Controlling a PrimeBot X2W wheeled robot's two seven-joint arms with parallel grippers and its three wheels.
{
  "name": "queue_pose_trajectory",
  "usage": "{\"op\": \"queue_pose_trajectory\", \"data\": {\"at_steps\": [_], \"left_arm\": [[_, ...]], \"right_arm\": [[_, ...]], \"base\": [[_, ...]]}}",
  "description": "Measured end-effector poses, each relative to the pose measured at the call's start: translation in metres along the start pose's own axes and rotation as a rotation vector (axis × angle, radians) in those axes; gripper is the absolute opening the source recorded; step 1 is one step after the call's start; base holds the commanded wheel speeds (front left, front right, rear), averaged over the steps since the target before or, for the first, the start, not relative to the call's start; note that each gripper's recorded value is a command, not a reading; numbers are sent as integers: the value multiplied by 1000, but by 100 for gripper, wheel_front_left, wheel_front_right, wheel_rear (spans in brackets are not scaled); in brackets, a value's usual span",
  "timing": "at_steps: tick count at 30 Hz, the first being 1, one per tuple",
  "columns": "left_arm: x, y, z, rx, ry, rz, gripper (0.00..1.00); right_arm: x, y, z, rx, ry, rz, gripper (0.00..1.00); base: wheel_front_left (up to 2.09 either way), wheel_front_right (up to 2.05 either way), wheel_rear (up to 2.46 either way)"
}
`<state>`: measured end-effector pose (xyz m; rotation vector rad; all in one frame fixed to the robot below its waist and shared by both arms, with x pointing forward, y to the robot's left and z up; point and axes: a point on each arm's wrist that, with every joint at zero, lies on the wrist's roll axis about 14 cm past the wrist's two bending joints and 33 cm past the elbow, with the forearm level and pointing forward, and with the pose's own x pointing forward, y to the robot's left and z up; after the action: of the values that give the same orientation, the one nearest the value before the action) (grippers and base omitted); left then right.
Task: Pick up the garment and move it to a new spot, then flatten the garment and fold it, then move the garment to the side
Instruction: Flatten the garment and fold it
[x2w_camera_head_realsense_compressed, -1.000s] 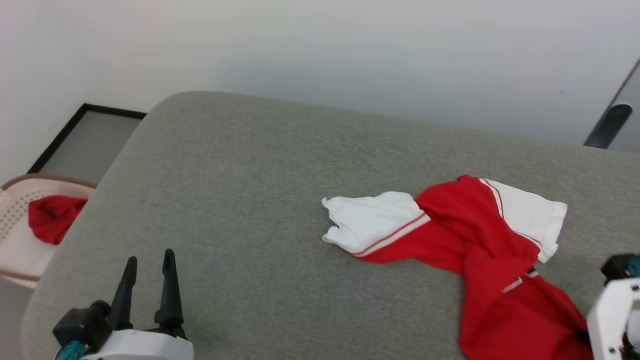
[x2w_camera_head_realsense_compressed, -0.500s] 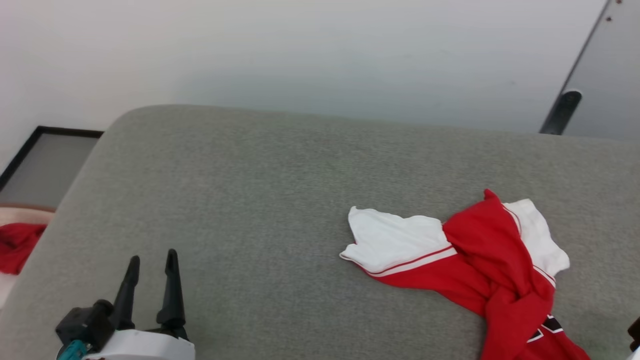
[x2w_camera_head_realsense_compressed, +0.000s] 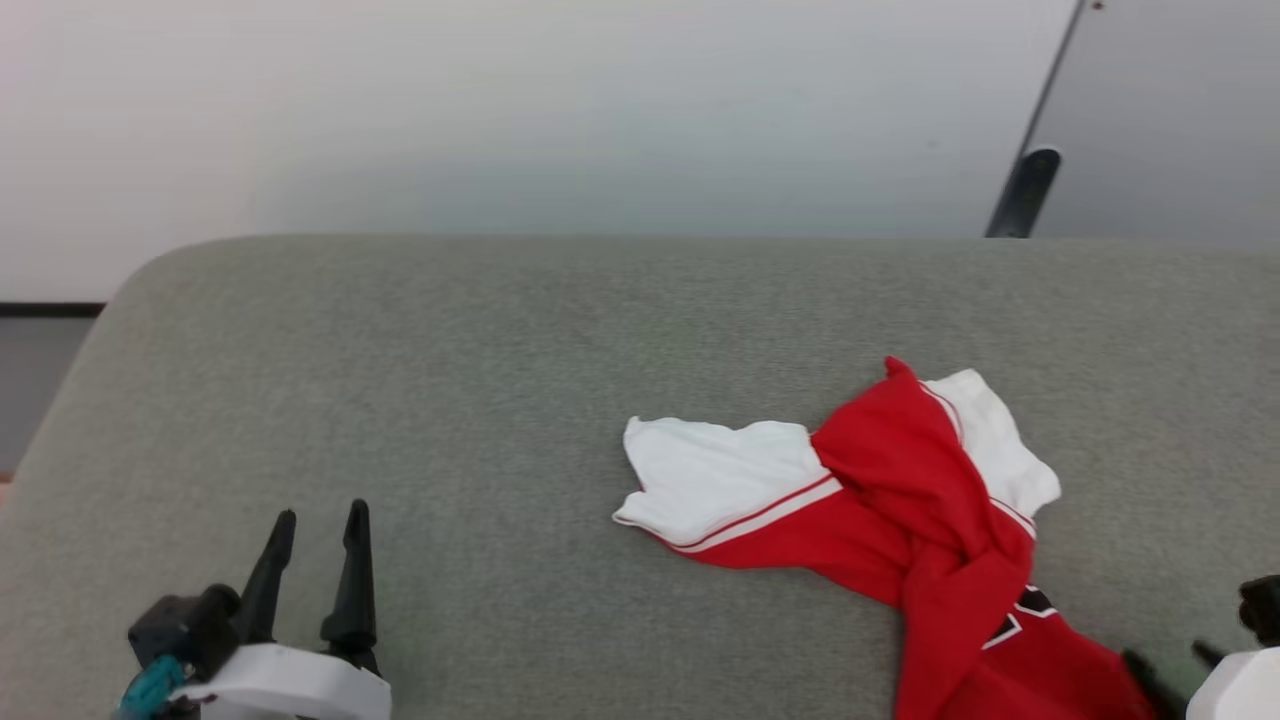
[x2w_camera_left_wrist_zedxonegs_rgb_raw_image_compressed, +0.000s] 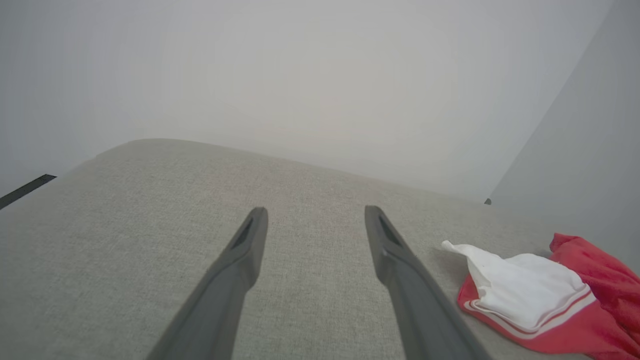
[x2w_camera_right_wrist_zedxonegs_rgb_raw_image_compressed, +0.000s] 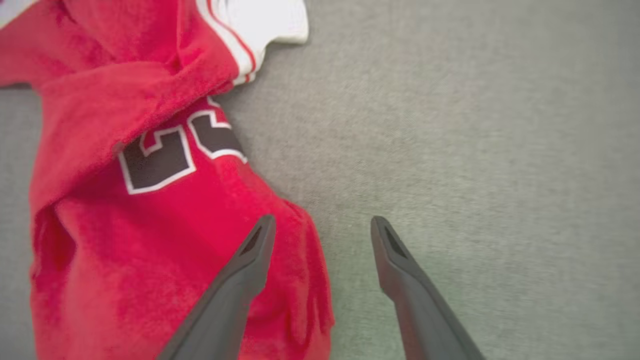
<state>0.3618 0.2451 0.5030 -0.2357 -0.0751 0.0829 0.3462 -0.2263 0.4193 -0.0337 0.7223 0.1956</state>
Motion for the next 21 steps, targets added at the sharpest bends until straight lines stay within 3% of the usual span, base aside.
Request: {"op": "queue_pose_trajectory", "data": {"at_steps": [7,11,16,21], "left_arm": [[23,-18,6,22,31,-82,100],[39,-44,7,-2,74,-164,100],[62,-74,9,-1,178,-273,100],[82,-111,-6,-20,395,-389,100]], "right_arm": [[-22,-7,50,-142,-374,-78,100],[-35,-5,68,-170,-557,-110,100],[-50,-3,80,-172,-732,-166,100],[-52,-2,84,-139,-788,-205,100]], "base": [[0,0,0],[0,0,0],[0,0,0],[0,0,0]]}}
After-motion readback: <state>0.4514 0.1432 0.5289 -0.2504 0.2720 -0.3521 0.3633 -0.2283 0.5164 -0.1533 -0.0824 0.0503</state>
